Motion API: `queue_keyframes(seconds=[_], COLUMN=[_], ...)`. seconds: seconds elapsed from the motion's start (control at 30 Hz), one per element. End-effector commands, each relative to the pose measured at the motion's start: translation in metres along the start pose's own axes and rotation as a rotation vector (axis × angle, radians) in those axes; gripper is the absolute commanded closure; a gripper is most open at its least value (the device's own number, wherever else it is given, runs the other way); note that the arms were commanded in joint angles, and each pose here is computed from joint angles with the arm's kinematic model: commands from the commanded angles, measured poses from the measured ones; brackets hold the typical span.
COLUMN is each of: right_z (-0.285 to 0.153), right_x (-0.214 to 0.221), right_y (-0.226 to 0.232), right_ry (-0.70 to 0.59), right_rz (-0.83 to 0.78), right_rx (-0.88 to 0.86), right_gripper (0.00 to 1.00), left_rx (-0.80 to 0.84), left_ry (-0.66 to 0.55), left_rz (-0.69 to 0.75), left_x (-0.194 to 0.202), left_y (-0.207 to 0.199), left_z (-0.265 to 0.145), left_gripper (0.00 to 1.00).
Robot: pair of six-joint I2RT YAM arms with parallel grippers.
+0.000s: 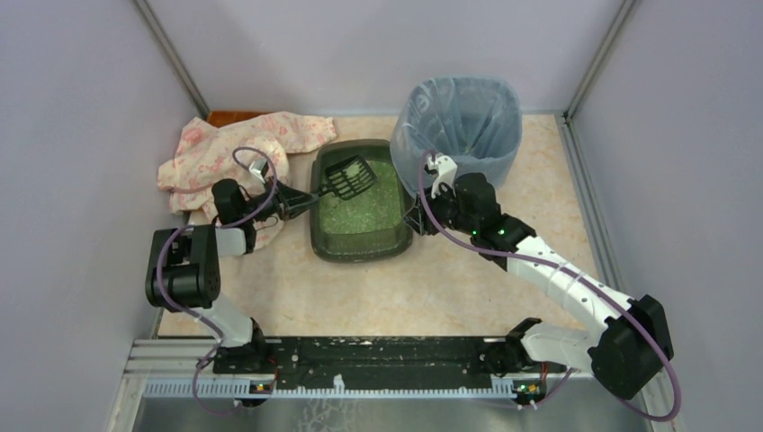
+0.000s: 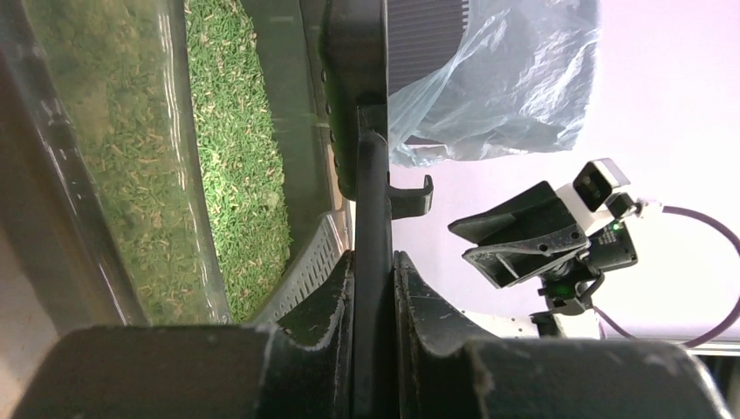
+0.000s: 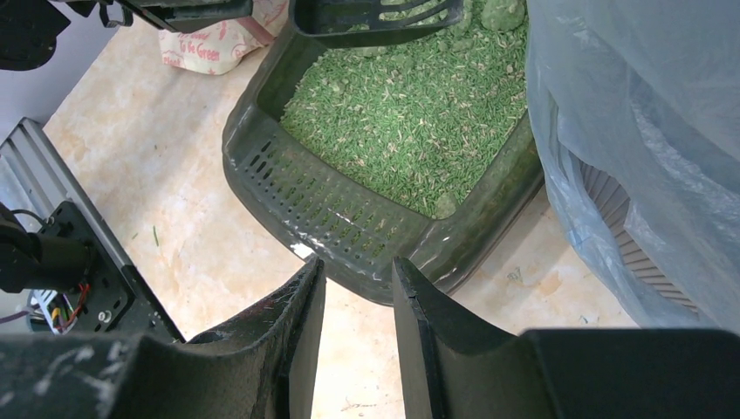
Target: Clean the litter box
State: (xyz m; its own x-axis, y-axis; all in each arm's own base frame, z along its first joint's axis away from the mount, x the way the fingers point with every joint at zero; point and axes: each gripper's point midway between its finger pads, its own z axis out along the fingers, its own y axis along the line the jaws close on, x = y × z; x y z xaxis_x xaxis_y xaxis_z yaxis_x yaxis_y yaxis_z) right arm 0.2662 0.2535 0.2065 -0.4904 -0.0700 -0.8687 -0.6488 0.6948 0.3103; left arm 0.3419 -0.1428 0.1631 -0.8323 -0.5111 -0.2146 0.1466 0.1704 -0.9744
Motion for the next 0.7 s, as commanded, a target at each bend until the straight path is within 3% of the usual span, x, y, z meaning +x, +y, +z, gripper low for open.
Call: queue_keyframes(seconds=[0.0,0.27,0.67], right_z=[-0.006,-0.003,-0.022], right_x=[-0.034,-0.031,-0.039], right_y=[0.011,0.01,0.018], right_ry=[-0.09,-0.084,-0.125], right_rz=[-0.012,-0.011,-0.023], right_rx=[-0.033,-0.036,-0.048], right_gripper=[0.65,0.65,0.65], left_rx=[0.071,0.002,-0.114], left_ry=[0.004,0.027,-0.025], left_rz=[0.074,0.086,0.151], left_x=[-0.007,0.003,-0.061], left_y=[-0.018,-0.008,-0.054], left_z=[0.002,0.011,0.02], left_gripper=[1.0,1.0,1.0])
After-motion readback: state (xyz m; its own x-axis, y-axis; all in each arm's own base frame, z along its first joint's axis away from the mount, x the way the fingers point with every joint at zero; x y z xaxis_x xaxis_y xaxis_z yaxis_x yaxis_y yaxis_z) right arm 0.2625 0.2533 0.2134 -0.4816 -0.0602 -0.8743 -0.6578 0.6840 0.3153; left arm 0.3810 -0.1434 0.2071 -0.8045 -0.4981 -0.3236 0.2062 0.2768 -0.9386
